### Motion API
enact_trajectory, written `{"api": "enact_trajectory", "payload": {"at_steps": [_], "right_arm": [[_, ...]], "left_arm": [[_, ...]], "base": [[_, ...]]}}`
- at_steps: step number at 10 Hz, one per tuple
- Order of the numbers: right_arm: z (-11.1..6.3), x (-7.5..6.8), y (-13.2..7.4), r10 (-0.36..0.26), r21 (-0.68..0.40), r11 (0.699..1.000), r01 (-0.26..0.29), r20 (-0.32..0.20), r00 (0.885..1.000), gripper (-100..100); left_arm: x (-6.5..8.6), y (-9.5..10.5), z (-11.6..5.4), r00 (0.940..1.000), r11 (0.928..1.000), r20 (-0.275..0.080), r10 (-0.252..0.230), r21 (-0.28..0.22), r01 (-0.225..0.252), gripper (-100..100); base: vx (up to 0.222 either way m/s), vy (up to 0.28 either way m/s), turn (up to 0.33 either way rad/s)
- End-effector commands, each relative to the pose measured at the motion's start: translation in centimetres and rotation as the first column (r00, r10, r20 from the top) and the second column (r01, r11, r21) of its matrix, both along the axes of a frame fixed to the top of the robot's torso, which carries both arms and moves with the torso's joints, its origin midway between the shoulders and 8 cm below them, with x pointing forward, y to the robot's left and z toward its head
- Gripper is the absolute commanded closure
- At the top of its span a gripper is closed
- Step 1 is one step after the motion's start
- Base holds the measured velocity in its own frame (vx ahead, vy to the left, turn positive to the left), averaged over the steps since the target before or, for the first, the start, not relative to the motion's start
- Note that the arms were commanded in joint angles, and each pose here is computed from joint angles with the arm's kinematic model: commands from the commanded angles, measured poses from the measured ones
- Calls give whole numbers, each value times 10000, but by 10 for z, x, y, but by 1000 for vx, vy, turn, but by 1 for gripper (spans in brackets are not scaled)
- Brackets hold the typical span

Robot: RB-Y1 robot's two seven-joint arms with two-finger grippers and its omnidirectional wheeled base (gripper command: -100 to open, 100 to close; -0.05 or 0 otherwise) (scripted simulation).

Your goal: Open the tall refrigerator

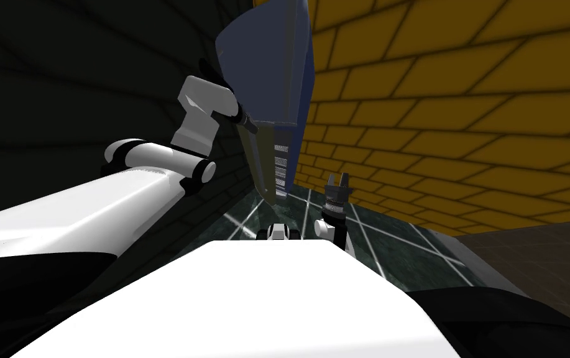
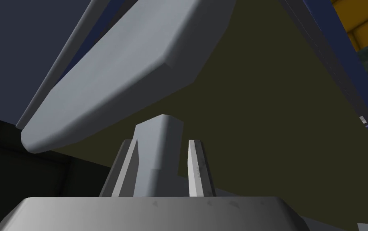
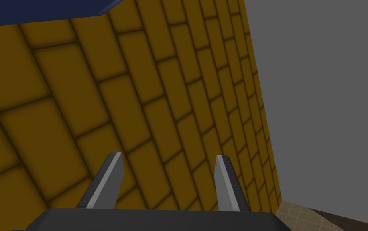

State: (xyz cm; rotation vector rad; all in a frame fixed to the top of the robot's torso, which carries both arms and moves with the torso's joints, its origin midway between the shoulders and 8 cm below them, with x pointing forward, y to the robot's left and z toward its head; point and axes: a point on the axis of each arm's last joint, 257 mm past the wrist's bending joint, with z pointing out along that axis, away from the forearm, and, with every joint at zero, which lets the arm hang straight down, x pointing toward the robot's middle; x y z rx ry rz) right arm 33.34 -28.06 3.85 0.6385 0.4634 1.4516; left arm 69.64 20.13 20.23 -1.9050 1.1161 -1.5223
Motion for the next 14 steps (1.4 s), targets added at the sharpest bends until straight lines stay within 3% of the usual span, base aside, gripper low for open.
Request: {"api": "enact_trajectory", "payload": {"at_steps": [1, 2, 4, 5, 7, 8, 10, 11, 13, 14], "right_arm": [[0, 0, 0, 0, -3, 10000, 0, 1, 10000, 0], [0, 0, 0, 0, -5, 10000, 0, 1, 10000, 0], [0, 0, 0, -1, -5, 10000, 1, -1, 10000, 0], [0, 0, 0, -1, -6, 10000, 1, 0, 10000, 0], [0, 0, 0, -1, -4, 10000, 1, 0, 10000, 0], [0, 0, 0, -1, -4, 10000, 1, -1, 10000, 0], [0, 0, 0, -1, -5, 10000, 1, -1, 10000, 0], [0, 0, 0, 0, -5, 10000, 0, 1, 10000, 0], [0, 0, 0, -2, -5, 10000, 2, -3, 10000, 0], [0, 0, 0, -1, -5, 10000, 1, -1, 10000, 0]], "left_arm": [[-3, -25, -5, 9978, 9979, -122, -652, 12, 652, 100], [-3, -25, -5, 9978, 9979, -122, -652, 12, 652, 100], [-8, -51, -10, 9912, 9914, -229, -1307, 16, 1307, 100], [-8, -51, -10, 9912, 9914, -229, -1307, 16, 1307, 100], [-14, -75, -15, 9801, 9806, -319, -1960, 13, 1961, 100], [-14, -75, -15, 9801, 9806, -319, -1960, 13, 1961, 100], [-21, -100, -19, 9646, 9653, -392, -2608, 3, 2610, 100], [-21, -100, -19, 9646, 9653, -392, -2608, 3, 2610, 100], [-29, -124, -22, 9447, 9457, -446, -3248, -12, 3251, 100], [-29, -114, -4, 9534, 9534, -80, -3016, 1, 3016, 100]], "base": [[-84, 367, -112], [-80, 303, -98], [-94, 350, -51], [-89, 305, -55], [-106, 303, -49], [-65, 276, -40], [-83, 356, -83], [-91, 323, -64], [-39, 342, -50], [-40, 166, -30]]}}
